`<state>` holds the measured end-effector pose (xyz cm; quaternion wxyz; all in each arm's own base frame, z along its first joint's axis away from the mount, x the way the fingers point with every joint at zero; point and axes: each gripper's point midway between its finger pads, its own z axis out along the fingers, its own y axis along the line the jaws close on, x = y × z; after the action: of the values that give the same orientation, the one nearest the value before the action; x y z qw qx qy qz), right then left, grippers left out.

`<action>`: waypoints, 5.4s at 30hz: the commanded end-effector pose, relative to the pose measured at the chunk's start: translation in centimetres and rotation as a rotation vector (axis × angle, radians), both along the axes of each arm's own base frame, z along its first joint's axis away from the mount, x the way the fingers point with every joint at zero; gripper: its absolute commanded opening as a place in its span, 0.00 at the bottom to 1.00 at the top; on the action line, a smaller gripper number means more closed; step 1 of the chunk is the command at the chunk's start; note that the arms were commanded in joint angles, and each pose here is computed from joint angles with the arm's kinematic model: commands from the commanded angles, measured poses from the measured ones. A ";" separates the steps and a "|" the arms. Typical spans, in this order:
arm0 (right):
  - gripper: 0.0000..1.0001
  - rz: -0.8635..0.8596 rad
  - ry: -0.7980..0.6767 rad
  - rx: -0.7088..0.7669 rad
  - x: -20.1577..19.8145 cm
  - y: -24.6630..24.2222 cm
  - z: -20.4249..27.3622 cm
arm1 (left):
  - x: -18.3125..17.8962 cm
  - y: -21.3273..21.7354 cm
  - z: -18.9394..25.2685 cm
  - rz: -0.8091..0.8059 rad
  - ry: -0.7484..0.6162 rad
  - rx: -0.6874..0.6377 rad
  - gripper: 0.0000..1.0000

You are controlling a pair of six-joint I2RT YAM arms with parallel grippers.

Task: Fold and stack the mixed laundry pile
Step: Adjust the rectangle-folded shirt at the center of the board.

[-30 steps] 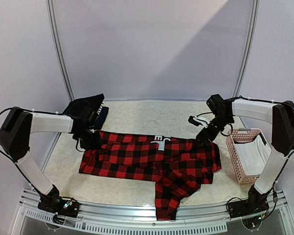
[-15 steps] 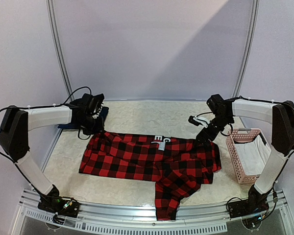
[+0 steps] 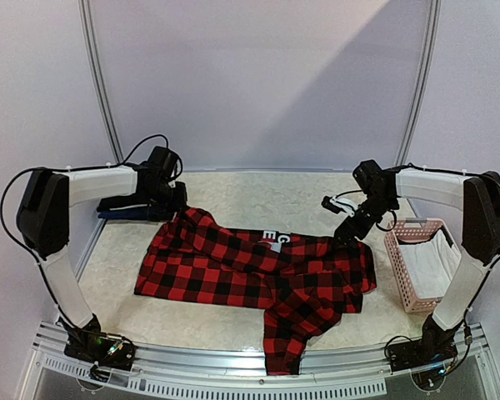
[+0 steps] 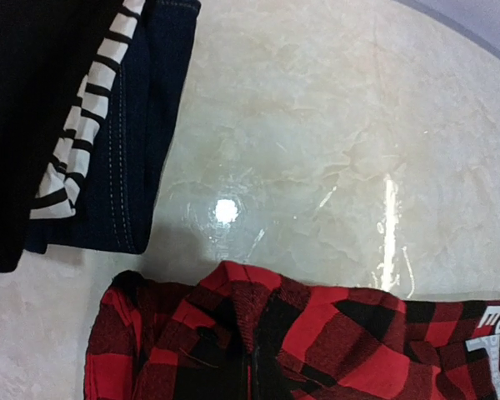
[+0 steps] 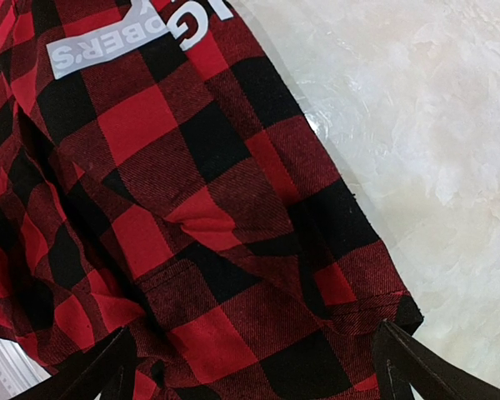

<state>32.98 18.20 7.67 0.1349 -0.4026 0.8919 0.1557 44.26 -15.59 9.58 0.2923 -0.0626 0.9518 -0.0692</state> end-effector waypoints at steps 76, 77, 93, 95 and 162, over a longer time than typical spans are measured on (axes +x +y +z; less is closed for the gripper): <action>0.99 0.009 0.102 0.096 1.0 2.2 -1.4 | -0.6 2.0 -2.5 0.167 -0.026 -0.244 0.00; 0.99 0.009 0.104 0.096 1.0 2.2 -1.4 | -0.6 2.4 -2.1 0.170 -0.035 -0.221 0.00; 0.99 0.015 0.085 0.088 1.0 2.0 -1.3 | -5.7 1.8 -1.2 0.099 0.052 -0.131 0.00; 0.99 0.016 0.091 0.088 1.1 2.1 -1.4 | -6.6 1.3 -0.7 0.086 0.044 -0.121 0.00; 0.10 -0.036 0.248 0.381 5.7 5.1 -2.1 | -8.4 4.3 -2.1 -0.069 -0.209 0.306 0.00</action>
<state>38.04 23.84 4.82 0.0795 -0.3381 0.8588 0.3766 36.00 -12.09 8.78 0.4042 0.0271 0.9141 0.0194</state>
